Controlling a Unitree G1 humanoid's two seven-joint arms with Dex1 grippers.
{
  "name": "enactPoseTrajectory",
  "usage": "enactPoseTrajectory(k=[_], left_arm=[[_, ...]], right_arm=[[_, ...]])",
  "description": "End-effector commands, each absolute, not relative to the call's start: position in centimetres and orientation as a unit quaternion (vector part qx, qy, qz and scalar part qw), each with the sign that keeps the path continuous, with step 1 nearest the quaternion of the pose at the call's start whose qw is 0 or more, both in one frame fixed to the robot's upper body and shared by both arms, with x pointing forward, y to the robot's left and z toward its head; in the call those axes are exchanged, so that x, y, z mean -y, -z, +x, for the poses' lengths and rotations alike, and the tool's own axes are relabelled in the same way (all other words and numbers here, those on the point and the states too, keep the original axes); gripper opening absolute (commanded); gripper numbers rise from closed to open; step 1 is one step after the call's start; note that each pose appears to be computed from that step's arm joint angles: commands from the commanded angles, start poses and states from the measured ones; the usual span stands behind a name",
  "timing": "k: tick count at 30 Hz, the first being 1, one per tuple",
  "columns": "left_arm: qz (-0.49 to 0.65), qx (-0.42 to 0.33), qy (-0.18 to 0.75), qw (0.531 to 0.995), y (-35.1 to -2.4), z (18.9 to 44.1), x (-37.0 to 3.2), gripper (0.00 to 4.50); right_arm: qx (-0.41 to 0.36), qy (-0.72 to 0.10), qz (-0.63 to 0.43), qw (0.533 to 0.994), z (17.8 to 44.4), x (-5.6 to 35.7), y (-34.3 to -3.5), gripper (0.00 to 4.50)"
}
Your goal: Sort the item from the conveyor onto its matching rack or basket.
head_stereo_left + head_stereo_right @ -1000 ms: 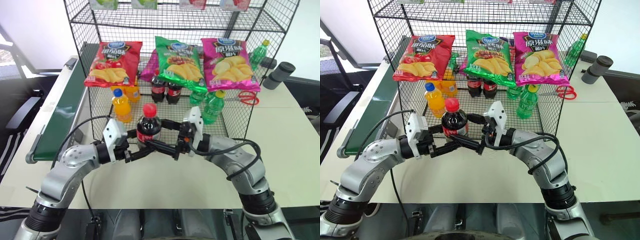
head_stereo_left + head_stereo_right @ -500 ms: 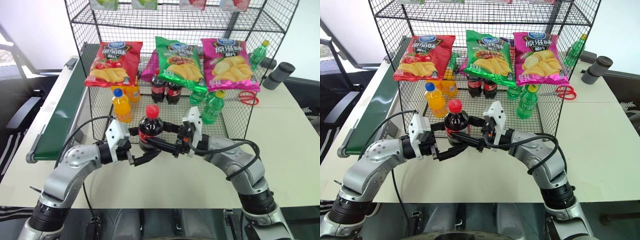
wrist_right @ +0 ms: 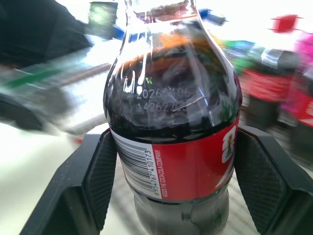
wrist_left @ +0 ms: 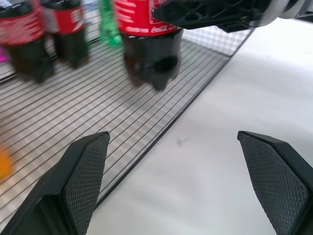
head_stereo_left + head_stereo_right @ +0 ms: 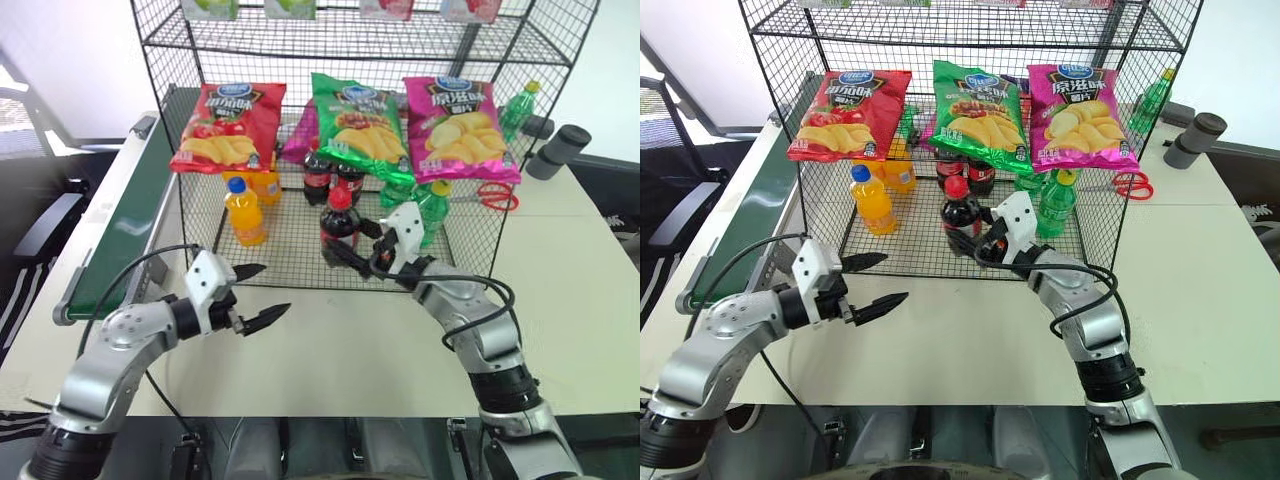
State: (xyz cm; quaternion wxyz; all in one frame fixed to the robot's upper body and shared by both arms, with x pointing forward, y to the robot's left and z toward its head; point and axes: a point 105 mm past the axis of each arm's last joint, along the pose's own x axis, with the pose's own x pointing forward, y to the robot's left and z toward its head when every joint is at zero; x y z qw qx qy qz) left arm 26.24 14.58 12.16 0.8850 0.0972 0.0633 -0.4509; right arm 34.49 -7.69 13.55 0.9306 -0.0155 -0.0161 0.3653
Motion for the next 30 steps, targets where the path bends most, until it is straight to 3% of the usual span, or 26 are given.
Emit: enactPoseTrajectory(k=[1, 12, 30], left_arm=[[0.112, -0.035, 0.439, 0.891, -13.4, 26.5, -15.3, 4.46], [0.1, -0.015, 0.447, 0.889, -13.9, 26.3, -14.6, 4.46], [0.11, 0.018, 0.411, 0.905, -14.9, 27.1, -15.1, 4.46]], right_arm=[[0.08, -0.342, -0.025, 0.936, 35.9, 7.3, -15.3, 2.94], [0.095, -0.277, -0.024, 0.956, 40.4, 6.4, -13.6, 2.94], [0.082, -0.287, -0.004, 0.955, 41.5, 6.1, -12.5, 2.94]])
